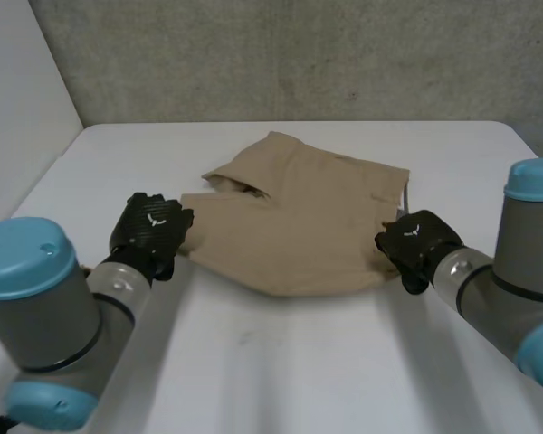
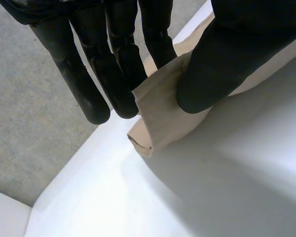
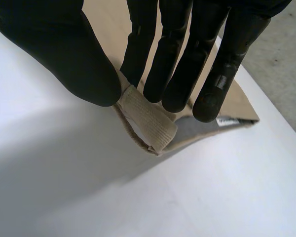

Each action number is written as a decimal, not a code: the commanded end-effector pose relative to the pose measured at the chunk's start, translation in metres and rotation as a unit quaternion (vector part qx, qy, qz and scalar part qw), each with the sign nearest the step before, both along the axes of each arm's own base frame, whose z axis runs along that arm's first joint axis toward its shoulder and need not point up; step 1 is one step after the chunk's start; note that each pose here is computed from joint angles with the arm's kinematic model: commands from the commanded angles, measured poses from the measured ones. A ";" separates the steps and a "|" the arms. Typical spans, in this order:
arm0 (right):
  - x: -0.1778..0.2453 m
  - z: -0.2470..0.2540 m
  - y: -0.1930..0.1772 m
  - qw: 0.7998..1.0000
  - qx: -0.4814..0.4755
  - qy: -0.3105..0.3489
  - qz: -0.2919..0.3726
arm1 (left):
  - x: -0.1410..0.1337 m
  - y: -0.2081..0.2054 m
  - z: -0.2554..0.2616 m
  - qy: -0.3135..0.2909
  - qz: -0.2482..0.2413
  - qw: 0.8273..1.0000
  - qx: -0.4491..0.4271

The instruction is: Fold the shorts.

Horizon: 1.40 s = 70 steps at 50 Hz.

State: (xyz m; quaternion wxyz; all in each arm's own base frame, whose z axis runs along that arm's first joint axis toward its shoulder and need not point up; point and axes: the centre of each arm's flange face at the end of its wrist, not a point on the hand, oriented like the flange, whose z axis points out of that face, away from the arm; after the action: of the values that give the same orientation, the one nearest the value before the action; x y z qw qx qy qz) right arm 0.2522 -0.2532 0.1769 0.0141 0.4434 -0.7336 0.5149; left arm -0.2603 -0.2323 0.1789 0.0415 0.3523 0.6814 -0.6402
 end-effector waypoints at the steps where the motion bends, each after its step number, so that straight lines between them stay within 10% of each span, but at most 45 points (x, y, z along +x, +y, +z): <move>1: -0.011 -0.003 0.025 0.999 0.049 0.004 0.019 | 0.011 0.029 0.023 0.019 0.000 0.999 0.031; 32: -0.017 -0.038 0.024 0.985 0.056 -0.155 -0.042 | -0.028 0.019 0.104 0.139 -0.039 0.989 -0.023; 42: -0.020 -0.023 -0.003 0.989 -0.034 -0.131 -0.066 | -0.024 0.018 0.102 0.145 -0.028 0.989 -0.010; 58: -0.039 0.177 0.031 0.975 -0.205 -0.083 0.006 | 0.016 0.034 0.124 0.126 0.014 0.992 0.016; 70: -0.027 0.091 -0.003 0.999 -0.014 -0.013 0.026 | 0.009 0.026 0.077 0.091 0.018 0.993 0.073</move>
State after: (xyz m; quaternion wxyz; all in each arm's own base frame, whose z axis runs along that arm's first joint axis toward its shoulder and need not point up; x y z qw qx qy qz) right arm 0.2169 -0.2312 0.3275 0.0162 0.4237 -0.6599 0.6202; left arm -0.2418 -0.1929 0.2926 -0.0388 0.2666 0.7057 -0.6553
